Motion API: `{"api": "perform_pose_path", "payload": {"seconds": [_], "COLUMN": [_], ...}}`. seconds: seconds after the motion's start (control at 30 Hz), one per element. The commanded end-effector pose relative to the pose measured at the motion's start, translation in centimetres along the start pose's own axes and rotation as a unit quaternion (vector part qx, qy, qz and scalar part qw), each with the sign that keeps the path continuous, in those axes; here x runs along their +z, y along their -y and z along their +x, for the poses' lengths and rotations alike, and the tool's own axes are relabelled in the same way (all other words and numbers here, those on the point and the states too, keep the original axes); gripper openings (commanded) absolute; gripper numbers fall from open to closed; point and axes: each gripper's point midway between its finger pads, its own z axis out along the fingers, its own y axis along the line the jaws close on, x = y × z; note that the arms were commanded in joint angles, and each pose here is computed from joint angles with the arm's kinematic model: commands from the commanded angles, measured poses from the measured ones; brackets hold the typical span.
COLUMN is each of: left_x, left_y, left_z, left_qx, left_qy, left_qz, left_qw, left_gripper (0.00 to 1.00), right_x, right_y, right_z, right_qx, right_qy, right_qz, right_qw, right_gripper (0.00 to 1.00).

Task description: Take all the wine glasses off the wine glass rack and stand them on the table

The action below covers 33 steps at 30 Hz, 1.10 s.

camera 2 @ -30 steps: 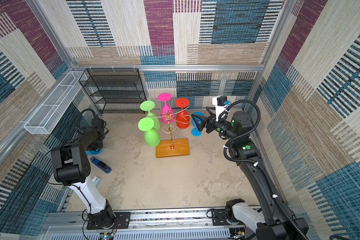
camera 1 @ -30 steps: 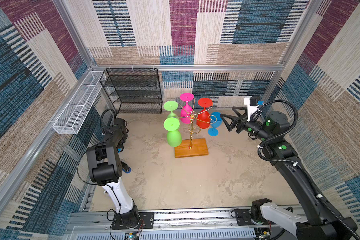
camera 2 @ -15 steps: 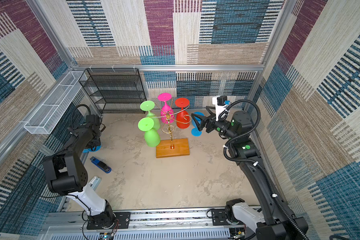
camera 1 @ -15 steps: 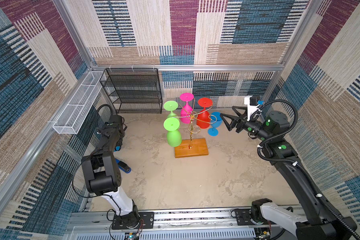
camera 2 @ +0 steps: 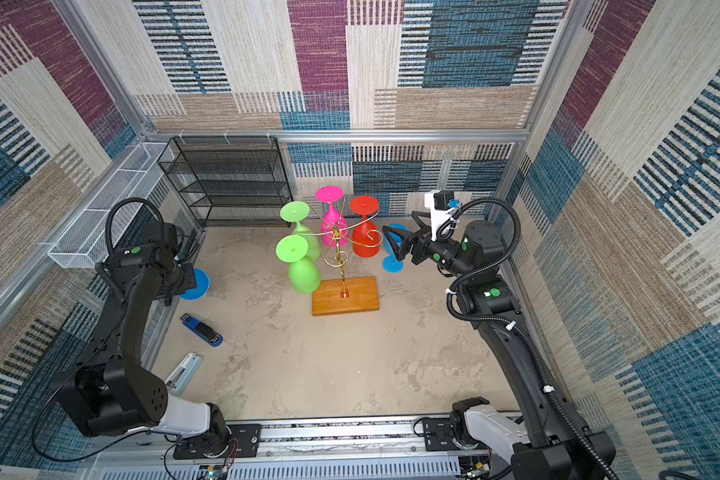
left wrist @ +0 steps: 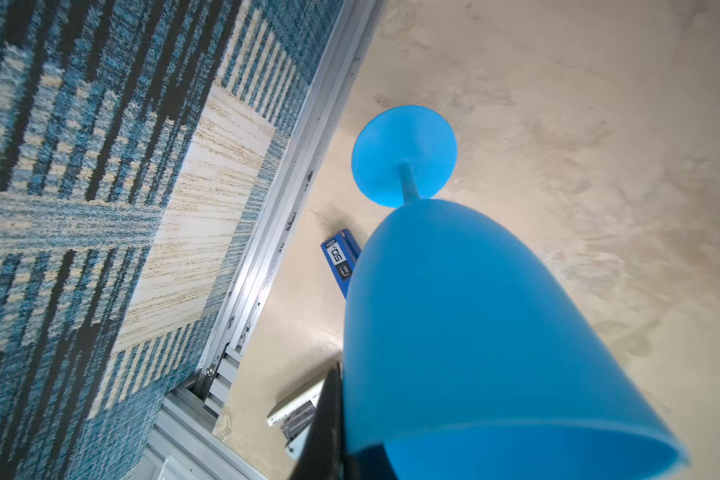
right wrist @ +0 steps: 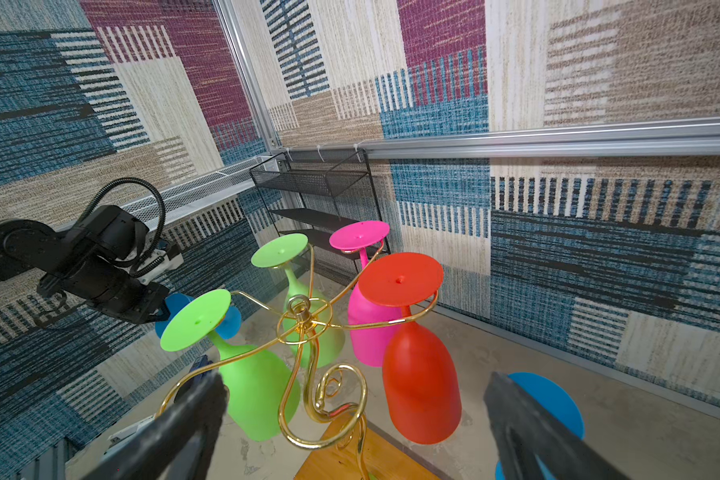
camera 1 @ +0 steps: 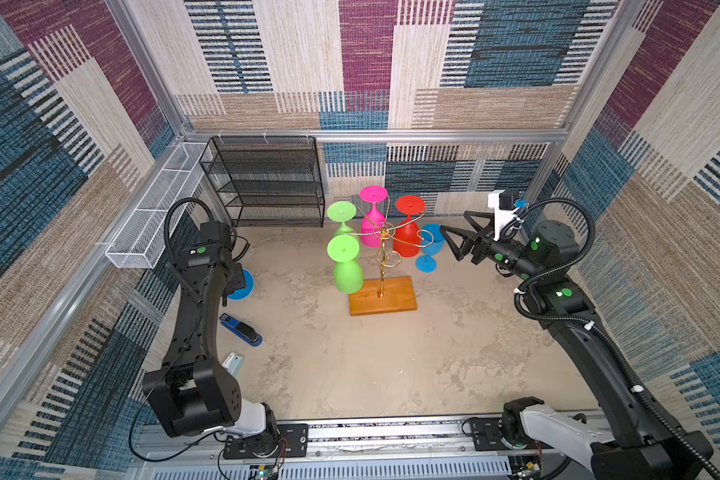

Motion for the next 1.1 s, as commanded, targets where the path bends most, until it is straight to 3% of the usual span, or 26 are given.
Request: {"api": "perform_pose_path", "payload": {"seconds": [0.0,0.2,0.5,1.07], "left_x": [-2.1,-4.1,-3.0,1.6], "left_y": [2.7,6.6,12.0,14.2], "left_z": [0.4,0.1,-1.0,-5.4], "left_qx": [0.001,0.012,0.076,0.169], "left_qy": [-0.013,-0.038,-0.084,-0.118], "left_qz": [0.090,0.178,0.222,0.115], "left_qw": [0.996,0.983,0.968,0.972], "left_gripper": [0.00,0.00,0.00,0.00], "right_x": [-0.1,-0.2,-0.1,0.1], "right_y": [0.0,0.1,0.4,0.8], "right_z": [-0.7,-0.8,-0.4,0.0], "right_qx": [-0.003,0.000,0.010,0.018], "right_qy": [0.007,0.002,-0.010,-0.023], "right_qz": [0.004,0.012,0.020,0.027], "right_qw": [1.000,1.000,1.000,0.999], "right_gripper": [0.99,0.99,0.99,0.99]}}
